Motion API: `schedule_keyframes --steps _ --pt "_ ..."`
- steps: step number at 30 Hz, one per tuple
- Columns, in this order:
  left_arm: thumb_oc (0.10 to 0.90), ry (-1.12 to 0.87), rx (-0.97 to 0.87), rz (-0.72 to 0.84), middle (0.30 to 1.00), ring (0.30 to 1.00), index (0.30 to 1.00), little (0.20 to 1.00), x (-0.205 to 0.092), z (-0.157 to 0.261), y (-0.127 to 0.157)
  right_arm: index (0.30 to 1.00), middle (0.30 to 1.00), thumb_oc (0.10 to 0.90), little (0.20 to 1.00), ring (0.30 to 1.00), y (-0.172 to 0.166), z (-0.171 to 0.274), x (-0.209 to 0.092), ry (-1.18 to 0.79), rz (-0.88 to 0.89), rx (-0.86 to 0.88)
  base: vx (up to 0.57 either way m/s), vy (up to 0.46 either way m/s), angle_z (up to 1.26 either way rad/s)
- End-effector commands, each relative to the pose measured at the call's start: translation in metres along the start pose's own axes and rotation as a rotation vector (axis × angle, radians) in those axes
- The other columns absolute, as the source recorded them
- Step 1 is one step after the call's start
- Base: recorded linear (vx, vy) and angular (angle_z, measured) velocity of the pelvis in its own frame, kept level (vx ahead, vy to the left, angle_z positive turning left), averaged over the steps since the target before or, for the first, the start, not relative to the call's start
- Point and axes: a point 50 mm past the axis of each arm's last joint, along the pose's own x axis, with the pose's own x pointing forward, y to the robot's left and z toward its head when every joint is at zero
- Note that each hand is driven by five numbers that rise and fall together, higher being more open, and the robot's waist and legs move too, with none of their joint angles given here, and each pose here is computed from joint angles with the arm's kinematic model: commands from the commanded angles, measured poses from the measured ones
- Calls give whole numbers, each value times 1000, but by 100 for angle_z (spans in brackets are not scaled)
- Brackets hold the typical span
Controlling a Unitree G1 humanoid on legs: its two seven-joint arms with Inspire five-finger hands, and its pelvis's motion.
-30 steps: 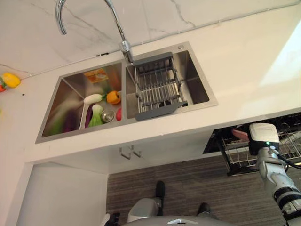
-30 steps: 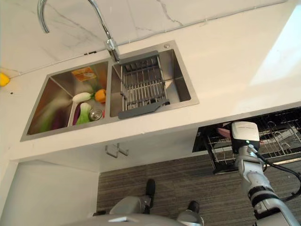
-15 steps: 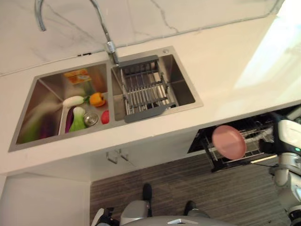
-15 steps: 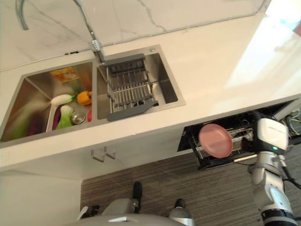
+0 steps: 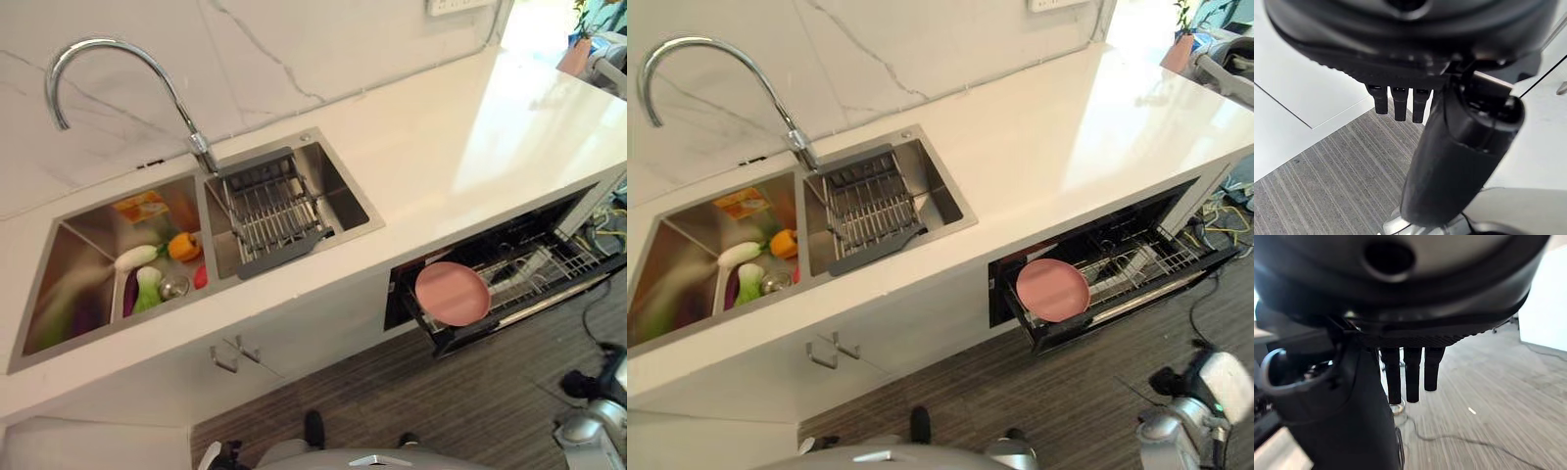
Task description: Place the dishes in the dishwasher.
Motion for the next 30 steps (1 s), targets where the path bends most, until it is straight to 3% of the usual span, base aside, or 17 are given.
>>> schedule_keyframes --steps 1,13,15,16,18,19,20,24,28,30 --pt "800 -14 58 18 900 900 900 900 6 12 11 300 300 400 300 300 -40 85 34 -273 -106 153 -41 32 2" --pt "800 -108 64 -18 900 900 900 900 4 25 5 300 300 400 300 300 -33 151 49 -340 -46 213 -34 -3 40" --pt "800 -108 22 -31 900 900 900 900 4 26 5 300 300 400 300 300 -33 166 49 -374 -18 214 -35 -85 70" --pt "800 -101 -121 -52 900 900 900 900 3 26 5 300 300 400 300 300 -34 193 49 -392 -1 297 -21 -119 70" --pt "800 -92 -154 -59 900 900 900 900 3 25 4 300 300 400 300 300 -32 198 47 -393 7 326 -10 -97 54" --pt "800 -67 -224 -75 900 900 900 900 2 23 -1 413 413 475 413 413 -22 198 42 -370 25 367 1 -68 69" --pt "800 -78 -245 -77 900 900 900 900 2 27 -1 900 900 800 900 900 -16 198 38 -380 -1 365 5 -89 77" --pt "800 -107 -273 -87 900 900 900 900 3 36 -1 900 900 800 900 900 12 175 28 -317 104 356 23 -52 35" --pt "800 -61 -320 -106 900 900 900 900 6 35 5 900 900 800 900 900 85 73 -15 -5 381 256 59 -3 20" --pt "800 -30 -316 -94 900 900 900 900 8 31 9 900 900 800 900 900 99 22 -36 114 474 116 17 8 -3"
